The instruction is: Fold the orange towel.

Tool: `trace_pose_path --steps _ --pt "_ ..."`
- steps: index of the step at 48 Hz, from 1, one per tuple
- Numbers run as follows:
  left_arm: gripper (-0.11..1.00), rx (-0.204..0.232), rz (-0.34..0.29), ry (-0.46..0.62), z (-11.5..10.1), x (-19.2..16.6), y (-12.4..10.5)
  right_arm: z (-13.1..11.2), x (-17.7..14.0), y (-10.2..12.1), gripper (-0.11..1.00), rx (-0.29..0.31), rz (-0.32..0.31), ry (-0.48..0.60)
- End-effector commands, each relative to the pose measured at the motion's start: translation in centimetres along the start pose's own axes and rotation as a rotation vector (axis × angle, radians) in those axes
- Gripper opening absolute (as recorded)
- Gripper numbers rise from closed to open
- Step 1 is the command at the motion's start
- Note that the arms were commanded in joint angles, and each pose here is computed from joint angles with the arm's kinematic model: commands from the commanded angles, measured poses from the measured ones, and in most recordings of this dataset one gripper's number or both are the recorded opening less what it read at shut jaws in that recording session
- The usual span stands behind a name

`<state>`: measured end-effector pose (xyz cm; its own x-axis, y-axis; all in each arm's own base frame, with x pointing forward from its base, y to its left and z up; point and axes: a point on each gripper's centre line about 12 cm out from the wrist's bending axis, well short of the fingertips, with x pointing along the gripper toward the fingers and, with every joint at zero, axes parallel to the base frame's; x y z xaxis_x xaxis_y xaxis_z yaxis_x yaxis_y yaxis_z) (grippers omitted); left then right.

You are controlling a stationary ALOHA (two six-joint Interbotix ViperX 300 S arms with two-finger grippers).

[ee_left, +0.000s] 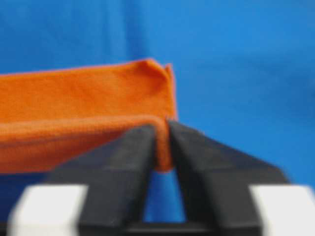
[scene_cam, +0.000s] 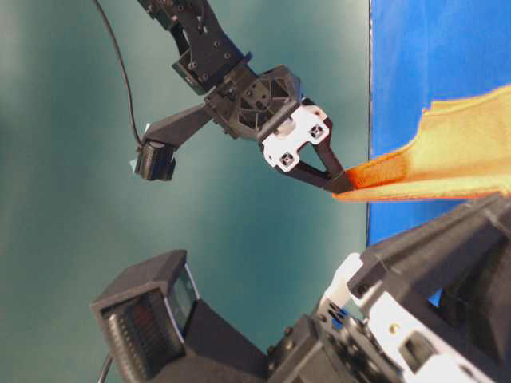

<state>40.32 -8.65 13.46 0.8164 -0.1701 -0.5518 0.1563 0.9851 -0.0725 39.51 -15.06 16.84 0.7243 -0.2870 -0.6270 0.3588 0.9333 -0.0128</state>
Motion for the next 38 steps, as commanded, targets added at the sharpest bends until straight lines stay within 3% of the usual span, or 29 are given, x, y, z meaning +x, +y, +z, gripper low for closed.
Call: trace_pose_path --steps 1,6,11,21,38 --pt "0.25 0.003 -0.004 -0.044 1.4 -0.2 -0.1 0.8 -0.6 -0.2 0.35 0.003 -0.003 -0.032" --pt "0.57 0.003 -0.001 -0.041 1.4 -0.3 0.0 0.7 -0.6 -0.2 0.58 -0.009 -0.001 -0.030" --pt "0.84 0.000 0.003 -0.039 1.3 -0.3 0.2 0.8 -0.6 -0.1 0.59 -0.010 0.000 -0.033" --pt "0.73 0.008 0.007 -0.016 2.2 -1.8 0.3 1.0 -0.9 -0.1 0.57 -0.010 -0.001 -0.038" --pt "0.74 0.004 0.020 0.037 4.4 -7.9 0.7 2.4 -6.0 0.9 0.58 -0.028 0.018 -0.128"
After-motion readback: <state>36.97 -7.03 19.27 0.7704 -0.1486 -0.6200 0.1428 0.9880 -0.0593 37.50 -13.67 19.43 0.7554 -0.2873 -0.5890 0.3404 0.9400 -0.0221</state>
